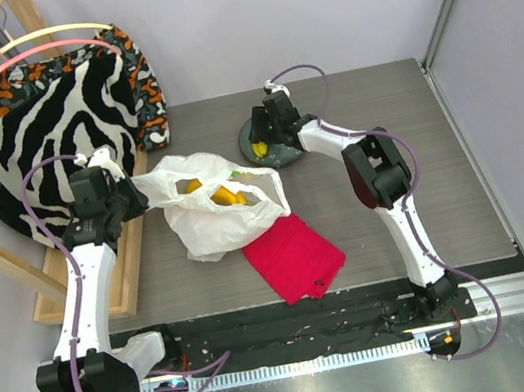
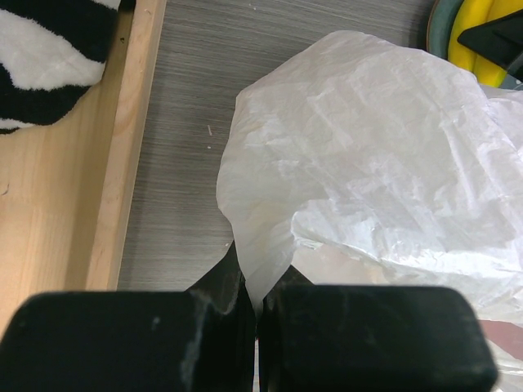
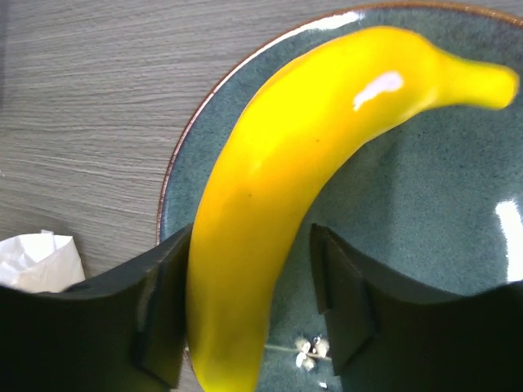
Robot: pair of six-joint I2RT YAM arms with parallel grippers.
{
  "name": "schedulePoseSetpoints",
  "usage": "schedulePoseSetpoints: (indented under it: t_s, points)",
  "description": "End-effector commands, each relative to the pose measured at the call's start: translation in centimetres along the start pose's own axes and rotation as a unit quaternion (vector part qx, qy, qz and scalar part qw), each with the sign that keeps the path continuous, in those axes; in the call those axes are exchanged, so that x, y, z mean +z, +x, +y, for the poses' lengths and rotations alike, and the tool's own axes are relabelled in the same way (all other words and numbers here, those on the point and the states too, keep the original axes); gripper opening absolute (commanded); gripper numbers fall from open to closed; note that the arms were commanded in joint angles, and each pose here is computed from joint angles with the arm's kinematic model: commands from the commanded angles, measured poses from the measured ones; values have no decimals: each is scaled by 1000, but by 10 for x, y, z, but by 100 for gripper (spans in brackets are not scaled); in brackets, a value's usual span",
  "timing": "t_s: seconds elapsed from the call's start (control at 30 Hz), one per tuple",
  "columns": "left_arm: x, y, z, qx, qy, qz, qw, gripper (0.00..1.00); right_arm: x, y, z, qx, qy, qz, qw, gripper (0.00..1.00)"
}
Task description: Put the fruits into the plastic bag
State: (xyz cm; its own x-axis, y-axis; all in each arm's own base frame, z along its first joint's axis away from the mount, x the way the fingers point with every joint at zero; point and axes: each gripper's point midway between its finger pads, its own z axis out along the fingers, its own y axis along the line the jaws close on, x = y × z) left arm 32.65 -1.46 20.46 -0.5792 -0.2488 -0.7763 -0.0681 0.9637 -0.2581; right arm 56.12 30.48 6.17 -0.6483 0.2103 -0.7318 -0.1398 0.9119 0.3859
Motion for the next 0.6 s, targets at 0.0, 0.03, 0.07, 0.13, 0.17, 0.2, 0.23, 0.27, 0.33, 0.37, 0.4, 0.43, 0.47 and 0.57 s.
schedulePoseSetpoints:
  t_s: [0.0,0.03,0.07,0.13,0.17,0.2,0.23,0.27,0.33,0.37,0.4,0.43,0.47,0.57]
  points:
    - [-1,-16,-4,0,8,-26,1000,0,-1,-26,8,6,-6,-31,999,53]
    - [-2,-16,-4,0,7,-26,1000,0,-4,-30,12,7,-10,-34,999,48]
    - [-1,-17,-4,0,7,-27,1000,0,-5,-30,12,5,-13,-34,999,43]
    - [-1,-16,-4,1,8,-26,1000,0,-13,-40,19,3,-25,-46,999,29]
    - [-2,-17,-4,0,8,-27,1000,0,-16,-39,19,0,-27,-46,999,27]
    - [-1,-16,-4,-1,9,-26,1000,0,-19,-45,20,-1,-31,-56,998,23]
    - [-2,-16,-4,-1,9,-26,1000,0,-23,-47,20,-3,-33,-61,998,22]
    - [-2,-16,-5,-1,10,-25,1000,0,-33,-47,19,-3,-32,-61,998,21]
    - [-2,-17,-5,-1,10,-26,1000,0,-44,-63,23,-1,-48,-93,994,18]
    - [-1,-16,-5,-2,11,-24,1000,0,-54,-64,22,0,-51,-98,994,17]
    - [-1,-15,-5,-1,11,-25,1000,0,-62,-73,26,0,-60,-117,991,15]
    - [-1,-16,-6,-1,12,-25,1000,0,-68,-77,25,0,-63,-125,990,13]
    - [-1,-16,-5,-2,12,-25,1000,0,-79,-78,23,-3,-65,-132,989,13]
    - [-1,-15,-6,-2,14,-25,1000,0,-94,-81,27,-23,-91,-143,985,11]
